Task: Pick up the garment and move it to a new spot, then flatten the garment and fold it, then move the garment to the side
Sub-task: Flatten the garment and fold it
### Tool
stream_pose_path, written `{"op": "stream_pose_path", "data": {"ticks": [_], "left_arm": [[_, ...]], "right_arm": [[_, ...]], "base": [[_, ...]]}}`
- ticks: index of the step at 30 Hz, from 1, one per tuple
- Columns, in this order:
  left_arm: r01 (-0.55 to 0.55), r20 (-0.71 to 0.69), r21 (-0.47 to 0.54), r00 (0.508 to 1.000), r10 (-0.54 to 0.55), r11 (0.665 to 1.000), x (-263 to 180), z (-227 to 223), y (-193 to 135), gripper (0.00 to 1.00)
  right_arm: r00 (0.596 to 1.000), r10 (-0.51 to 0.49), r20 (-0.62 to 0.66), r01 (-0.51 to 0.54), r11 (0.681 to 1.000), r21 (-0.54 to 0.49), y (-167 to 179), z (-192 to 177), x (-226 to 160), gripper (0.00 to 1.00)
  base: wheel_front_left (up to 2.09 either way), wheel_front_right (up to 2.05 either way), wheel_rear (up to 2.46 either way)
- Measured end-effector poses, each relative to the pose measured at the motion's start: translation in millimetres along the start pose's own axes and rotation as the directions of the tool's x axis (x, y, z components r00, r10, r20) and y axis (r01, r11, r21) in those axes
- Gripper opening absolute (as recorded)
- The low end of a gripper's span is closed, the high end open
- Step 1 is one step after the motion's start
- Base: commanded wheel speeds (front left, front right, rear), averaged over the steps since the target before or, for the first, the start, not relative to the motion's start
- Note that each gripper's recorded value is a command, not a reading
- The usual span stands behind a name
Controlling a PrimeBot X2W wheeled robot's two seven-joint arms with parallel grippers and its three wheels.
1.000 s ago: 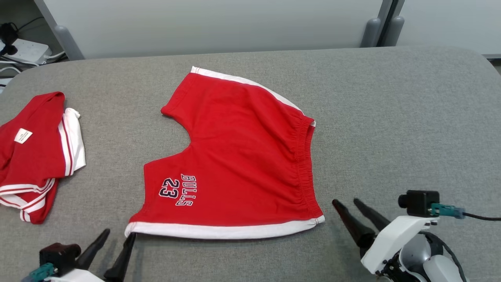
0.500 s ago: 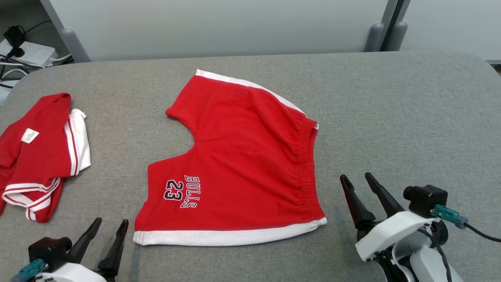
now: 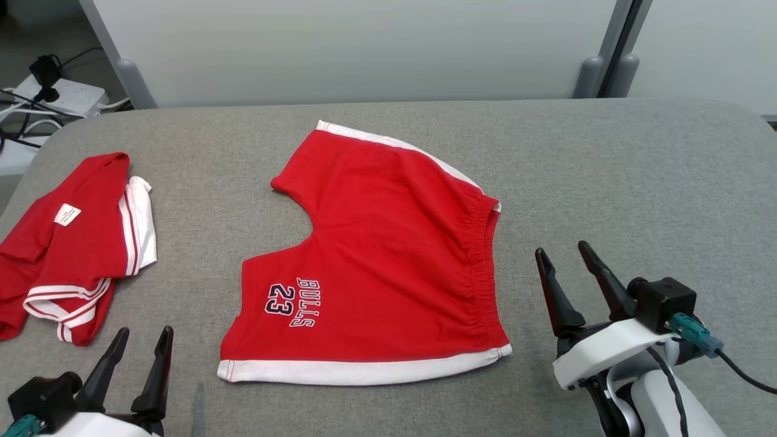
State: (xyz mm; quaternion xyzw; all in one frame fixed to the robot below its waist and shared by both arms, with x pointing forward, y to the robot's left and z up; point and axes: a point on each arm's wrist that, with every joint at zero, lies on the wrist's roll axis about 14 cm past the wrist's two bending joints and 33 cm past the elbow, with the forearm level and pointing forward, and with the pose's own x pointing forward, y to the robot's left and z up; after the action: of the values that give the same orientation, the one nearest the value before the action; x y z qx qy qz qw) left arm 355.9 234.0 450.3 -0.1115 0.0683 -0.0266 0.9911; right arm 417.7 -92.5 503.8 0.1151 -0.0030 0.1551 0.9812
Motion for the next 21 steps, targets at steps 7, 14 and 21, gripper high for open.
{"op": "stream_pose_path", "data": {"ticks": [7,14,21], "left_arm": [[-0.01,0.05,-0.005,0.999,0.01,1.0,0,10,-6,1.0],[-0.023,0.061,0.003,0.998,0.023,1.0,-12,6,-11,1.0],[-0.028,0.094,0.03,0.995,0.025,0.999,-15,14,-15,1.0]], "right_arm": [[0.999,-0.037,0.028,0.038,0.999,-0.038,-9,6,-15,1.0],[0.996,-0.073,0.043,0.076,0.995,-0.06,-16,8,-38,1.0],[0.996,-0.079,0.031,0.08,0.995,-0.06,-13,2,-52,1.0]], "base": [[0.0,0.0,0.0],[0.0,0.0,0.0],[0.0,0.0,0.0]]}}
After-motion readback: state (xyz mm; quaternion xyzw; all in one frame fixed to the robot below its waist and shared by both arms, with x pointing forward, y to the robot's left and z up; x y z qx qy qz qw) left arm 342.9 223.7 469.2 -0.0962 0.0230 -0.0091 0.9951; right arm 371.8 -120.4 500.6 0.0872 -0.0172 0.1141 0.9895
